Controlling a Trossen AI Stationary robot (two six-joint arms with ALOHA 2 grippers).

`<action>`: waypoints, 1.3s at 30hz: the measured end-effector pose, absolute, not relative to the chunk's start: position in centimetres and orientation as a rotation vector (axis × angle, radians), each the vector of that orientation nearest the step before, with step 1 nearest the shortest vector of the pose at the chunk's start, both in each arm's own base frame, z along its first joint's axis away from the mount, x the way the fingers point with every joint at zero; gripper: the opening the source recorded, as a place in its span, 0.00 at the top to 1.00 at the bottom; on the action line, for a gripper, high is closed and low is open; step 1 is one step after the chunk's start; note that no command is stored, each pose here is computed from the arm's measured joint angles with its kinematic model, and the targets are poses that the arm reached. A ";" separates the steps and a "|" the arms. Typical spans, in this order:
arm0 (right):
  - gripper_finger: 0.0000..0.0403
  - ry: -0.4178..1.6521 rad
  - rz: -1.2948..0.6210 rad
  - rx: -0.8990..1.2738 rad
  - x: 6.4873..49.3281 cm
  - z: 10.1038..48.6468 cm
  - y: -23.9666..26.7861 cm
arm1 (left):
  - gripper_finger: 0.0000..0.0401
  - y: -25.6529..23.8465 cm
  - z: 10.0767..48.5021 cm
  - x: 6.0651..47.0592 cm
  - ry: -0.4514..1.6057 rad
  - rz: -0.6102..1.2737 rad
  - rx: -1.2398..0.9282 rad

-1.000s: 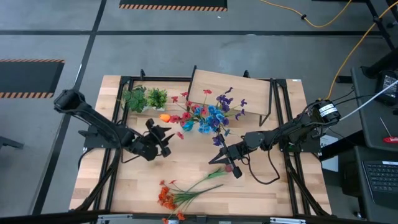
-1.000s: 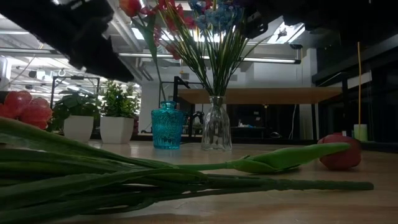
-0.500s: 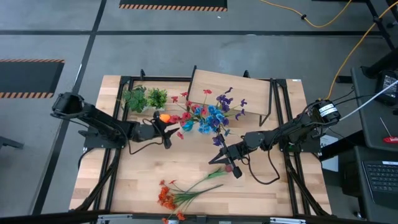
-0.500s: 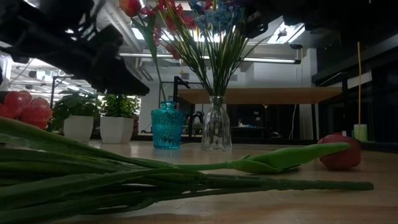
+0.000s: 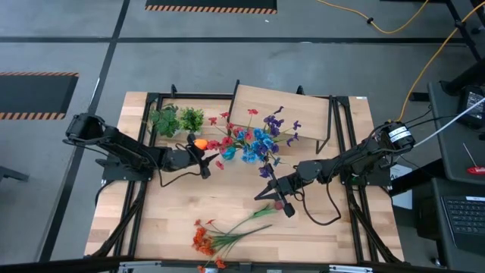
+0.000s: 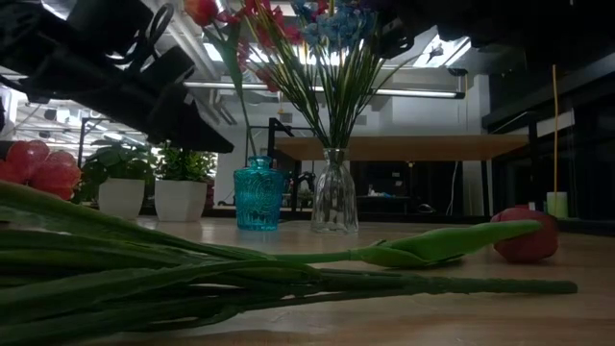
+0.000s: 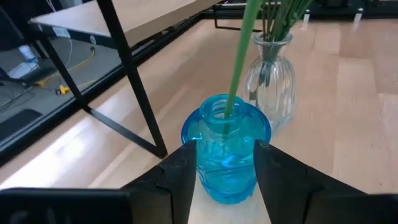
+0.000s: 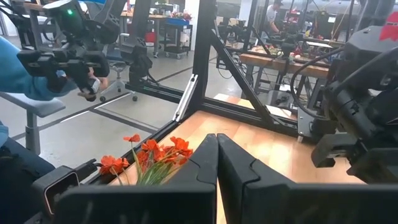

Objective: Pick and place flowers into a vace then onto a shelf
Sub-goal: Adjust the blue vase on the table

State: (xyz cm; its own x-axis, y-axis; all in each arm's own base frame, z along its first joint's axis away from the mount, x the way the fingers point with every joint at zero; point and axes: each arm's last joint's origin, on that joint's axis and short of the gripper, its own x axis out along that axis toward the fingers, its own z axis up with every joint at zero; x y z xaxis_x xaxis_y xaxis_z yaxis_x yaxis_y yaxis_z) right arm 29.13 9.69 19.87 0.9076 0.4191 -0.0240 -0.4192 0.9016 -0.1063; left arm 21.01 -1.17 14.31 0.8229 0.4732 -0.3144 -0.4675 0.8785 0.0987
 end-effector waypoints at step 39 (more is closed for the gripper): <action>0.99 0.000 0.433 -0.111 29.1 19.9 9.7 | 0.43 0.9 13.0 25.0 0.274 0.453 -0.057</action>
State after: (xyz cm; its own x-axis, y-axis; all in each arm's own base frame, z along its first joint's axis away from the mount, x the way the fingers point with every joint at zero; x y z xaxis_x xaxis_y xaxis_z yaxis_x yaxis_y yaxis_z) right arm 29.13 9.69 19.88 0.9076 0.4191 -0.0233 -0.4191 0.9016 -0.1069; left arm 24.99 0.93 12.95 0.8630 0.4243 -0.2740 -0.4395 0.8982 0.0066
